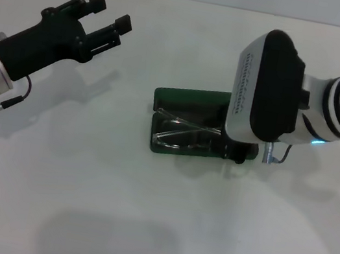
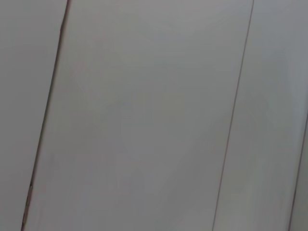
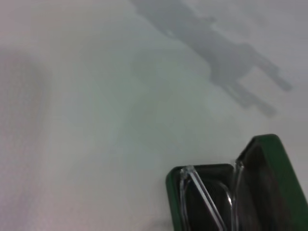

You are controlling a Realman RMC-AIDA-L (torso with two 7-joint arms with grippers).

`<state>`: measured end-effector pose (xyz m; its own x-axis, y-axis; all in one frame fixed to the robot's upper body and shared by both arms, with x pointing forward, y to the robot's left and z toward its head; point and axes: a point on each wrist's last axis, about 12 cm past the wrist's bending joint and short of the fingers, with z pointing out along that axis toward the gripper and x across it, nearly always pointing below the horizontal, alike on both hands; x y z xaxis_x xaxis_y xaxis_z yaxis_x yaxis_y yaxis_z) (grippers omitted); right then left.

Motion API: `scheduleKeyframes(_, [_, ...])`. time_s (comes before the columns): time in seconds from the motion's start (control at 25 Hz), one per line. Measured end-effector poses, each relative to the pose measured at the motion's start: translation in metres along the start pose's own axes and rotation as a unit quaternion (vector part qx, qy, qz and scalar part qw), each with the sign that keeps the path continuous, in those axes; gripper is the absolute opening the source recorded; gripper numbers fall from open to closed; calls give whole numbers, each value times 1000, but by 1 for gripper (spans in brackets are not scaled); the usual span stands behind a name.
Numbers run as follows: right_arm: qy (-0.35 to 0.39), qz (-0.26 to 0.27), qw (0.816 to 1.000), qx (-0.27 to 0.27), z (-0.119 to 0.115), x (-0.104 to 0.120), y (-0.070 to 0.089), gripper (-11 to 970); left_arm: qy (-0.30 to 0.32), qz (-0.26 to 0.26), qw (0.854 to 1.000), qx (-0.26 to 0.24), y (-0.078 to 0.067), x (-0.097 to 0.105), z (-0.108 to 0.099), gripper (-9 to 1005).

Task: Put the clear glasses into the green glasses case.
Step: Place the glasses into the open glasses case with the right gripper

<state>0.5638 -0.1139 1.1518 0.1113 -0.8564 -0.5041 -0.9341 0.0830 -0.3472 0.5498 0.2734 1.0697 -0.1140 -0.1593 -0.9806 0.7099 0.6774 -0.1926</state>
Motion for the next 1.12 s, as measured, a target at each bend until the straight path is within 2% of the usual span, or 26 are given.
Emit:
scheduleKeyframes(0.2, [7, 5, 1000, -3, 3, 2, -3, 358, -3, 2, 1000, 1, 1, -2, 1, 727])
scheduleKeyframes(1.12, [14, -9, 1000, -16, 17, -2, 0, 371, -2, 5, 1000, 1, 1, -3, 2, 729])
